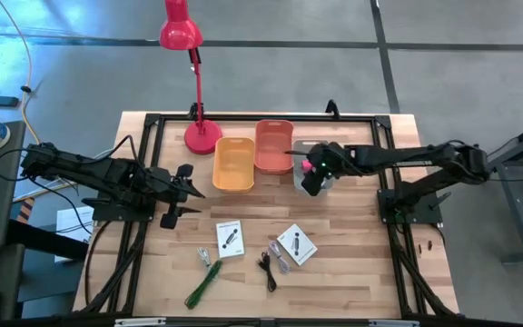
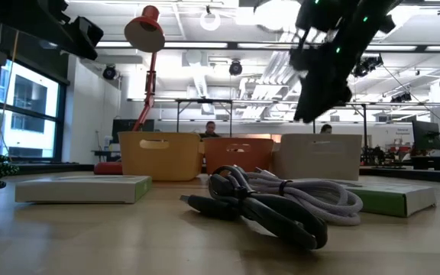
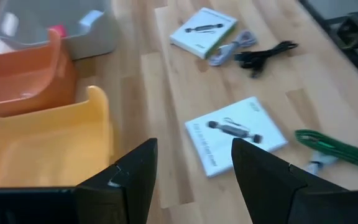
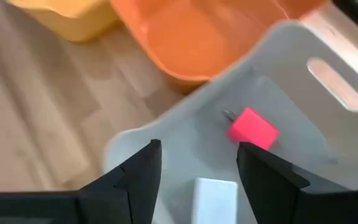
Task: Pick and place items into bin
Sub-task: Put the white charger cable into the yellow bin
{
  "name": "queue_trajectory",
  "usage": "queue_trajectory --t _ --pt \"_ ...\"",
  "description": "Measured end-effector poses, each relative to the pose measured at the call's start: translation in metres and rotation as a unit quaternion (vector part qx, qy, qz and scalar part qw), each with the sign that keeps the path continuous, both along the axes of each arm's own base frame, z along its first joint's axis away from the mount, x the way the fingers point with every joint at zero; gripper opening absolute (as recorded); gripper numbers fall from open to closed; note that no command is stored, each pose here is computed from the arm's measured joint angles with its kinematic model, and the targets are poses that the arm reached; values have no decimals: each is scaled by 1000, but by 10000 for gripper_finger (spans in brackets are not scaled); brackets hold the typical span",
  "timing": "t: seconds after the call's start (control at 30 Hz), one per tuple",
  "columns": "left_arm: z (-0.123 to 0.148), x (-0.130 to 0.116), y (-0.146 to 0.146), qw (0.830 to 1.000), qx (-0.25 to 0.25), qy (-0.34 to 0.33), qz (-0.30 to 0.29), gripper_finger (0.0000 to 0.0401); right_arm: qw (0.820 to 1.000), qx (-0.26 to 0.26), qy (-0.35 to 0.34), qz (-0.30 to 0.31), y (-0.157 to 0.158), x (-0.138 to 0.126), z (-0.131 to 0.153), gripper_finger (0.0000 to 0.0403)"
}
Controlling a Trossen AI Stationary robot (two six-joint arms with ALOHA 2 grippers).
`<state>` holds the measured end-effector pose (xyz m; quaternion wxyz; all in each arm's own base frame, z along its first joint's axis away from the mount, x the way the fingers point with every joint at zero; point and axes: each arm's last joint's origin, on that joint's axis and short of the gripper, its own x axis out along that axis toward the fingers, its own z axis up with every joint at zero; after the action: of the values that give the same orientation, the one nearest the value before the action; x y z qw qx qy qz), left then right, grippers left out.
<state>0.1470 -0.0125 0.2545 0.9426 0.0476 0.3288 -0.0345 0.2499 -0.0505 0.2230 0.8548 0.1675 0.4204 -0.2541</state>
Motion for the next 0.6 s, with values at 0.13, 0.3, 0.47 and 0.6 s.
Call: queue_trajectory --t 0.13,0.3,0.47,0.6 --pt "-1 0 -3 998 -40 4 -41 193 998 1 -37 43 19 -7 17 199" --pt "-10 2 -12 992 -79 34 -91 193 991 27 -63 113 48 -14 29 199" --pt "-23 16 -34 984 -73 70 -146 193 985 55 -49 153 78 -22 29 199" --pt "-39 37 -57 977 -52 80 -193 193 982 75 -38 168 102 -28 27 199"
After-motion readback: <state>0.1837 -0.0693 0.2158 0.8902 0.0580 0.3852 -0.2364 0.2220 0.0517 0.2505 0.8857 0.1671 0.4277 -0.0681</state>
